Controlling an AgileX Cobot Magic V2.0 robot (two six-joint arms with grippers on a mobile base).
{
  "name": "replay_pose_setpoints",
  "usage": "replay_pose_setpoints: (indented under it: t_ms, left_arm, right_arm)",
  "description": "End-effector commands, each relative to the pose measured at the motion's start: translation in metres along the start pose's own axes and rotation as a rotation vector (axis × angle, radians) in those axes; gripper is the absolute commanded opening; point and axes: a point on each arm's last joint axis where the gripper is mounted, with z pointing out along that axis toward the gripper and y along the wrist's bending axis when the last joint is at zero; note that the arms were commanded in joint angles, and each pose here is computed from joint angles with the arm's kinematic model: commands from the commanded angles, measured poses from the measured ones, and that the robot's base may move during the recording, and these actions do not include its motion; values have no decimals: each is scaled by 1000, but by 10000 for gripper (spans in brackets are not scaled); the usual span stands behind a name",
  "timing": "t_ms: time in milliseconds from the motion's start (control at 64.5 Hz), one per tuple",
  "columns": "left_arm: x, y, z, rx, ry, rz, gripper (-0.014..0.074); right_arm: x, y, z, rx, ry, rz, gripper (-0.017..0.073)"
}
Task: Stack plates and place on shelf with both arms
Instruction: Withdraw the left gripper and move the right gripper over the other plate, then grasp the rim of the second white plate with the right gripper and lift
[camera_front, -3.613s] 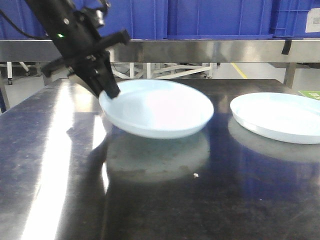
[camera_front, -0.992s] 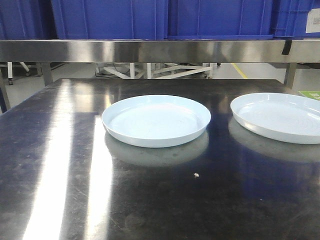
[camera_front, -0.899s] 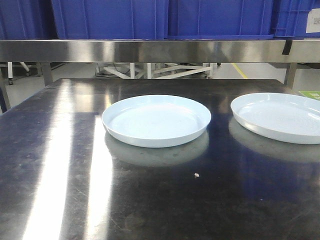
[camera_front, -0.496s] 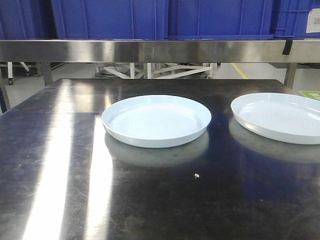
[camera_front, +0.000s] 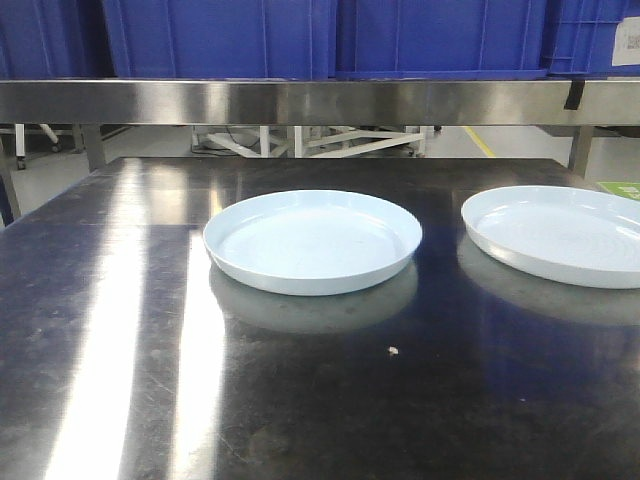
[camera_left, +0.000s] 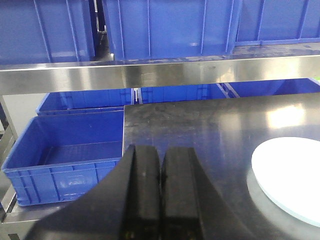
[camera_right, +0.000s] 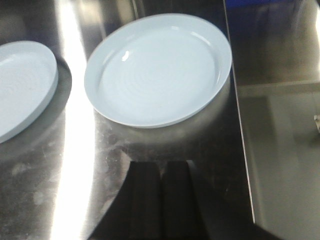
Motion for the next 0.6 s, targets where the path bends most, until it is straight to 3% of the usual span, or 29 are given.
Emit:
replay_pose_setpoints:
  t_ms: [0, 419, 589]
  left_arm:
    - [-21, 2, -2, -15, -131, -5, 83]
    - [-21, 2, -2, -15, -131, -5, 83]
    - [-21, 2, -2, -15, -131, -5, 83]
  right_arm:
    - [-28, 5, 9, 4, -2, 7, 57]
    - [-92, 18, 81, 14, 396, 18, 57]
    - [-118, 12, 113, 33, 490, 40, 57]
